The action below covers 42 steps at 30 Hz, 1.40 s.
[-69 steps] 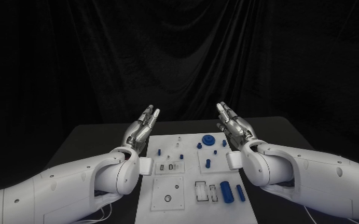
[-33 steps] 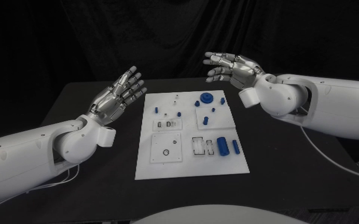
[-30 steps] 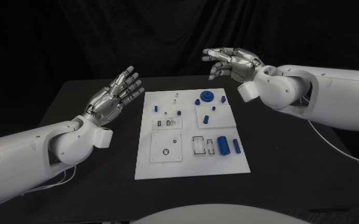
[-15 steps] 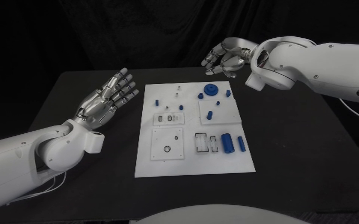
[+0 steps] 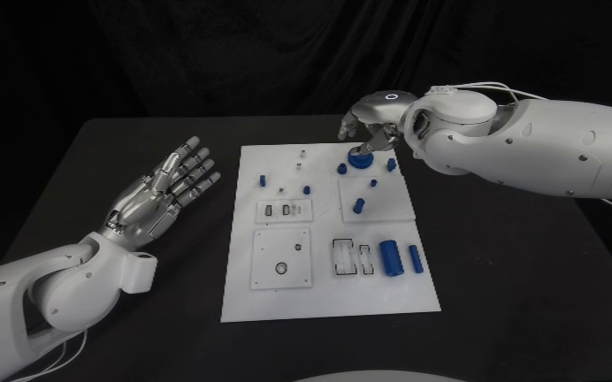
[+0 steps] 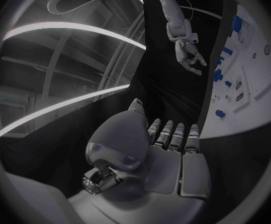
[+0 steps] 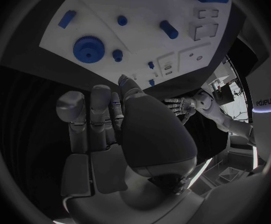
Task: Assemble the parts on the task board
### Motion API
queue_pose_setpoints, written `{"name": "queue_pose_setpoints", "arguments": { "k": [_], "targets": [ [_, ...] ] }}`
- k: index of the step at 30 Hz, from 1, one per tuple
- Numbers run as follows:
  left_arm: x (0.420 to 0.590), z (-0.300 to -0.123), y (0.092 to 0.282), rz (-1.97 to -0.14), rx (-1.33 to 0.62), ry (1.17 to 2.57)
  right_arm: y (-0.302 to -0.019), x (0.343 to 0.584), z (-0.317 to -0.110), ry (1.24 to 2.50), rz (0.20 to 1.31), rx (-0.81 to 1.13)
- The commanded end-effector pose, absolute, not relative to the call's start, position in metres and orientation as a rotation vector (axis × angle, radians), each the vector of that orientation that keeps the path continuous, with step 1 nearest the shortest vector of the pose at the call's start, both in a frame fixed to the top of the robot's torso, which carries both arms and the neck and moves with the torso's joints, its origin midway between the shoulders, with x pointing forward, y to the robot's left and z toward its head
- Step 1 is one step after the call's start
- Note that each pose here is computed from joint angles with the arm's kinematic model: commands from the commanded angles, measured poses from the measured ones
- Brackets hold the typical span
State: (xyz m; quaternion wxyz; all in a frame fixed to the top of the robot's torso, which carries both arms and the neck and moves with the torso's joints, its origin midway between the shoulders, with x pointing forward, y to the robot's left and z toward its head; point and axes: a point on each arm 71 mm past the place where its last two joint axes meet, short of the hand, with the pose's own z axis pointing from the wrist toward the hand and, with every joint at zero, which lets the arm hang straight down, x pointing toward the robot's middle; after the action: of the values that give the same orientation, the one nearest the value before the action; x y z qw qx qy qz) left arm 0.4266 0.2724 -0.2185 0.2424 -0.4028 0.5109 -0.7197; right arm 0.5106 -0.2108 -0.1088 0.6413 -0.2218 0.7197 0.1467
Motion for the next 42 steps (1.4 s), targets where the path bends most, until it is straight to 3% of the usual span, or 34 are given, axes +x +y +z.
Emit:
{"name": "queue_pose_setpoints", "arguments": {
  "k": [1, 24, 42],
  "targets": [
    [0.428, -0.209, 0.275, -2.037, -1.038, 1.248, -0.213, 0.511, -0.113, 1.609, 0.253, -0.579],
    [0.426, -0.209, 0.271, -2.061, -1.040, 1.248, -0.223, 0.500, -0.131, 1.646, 0.300, -0.612],
    [0.428, -0.212, 0.271, -2.059, -1.045, 1.265, -0.219, 0.504, -0.151, 1.663, 0.321, -0.618]
  ]
}}
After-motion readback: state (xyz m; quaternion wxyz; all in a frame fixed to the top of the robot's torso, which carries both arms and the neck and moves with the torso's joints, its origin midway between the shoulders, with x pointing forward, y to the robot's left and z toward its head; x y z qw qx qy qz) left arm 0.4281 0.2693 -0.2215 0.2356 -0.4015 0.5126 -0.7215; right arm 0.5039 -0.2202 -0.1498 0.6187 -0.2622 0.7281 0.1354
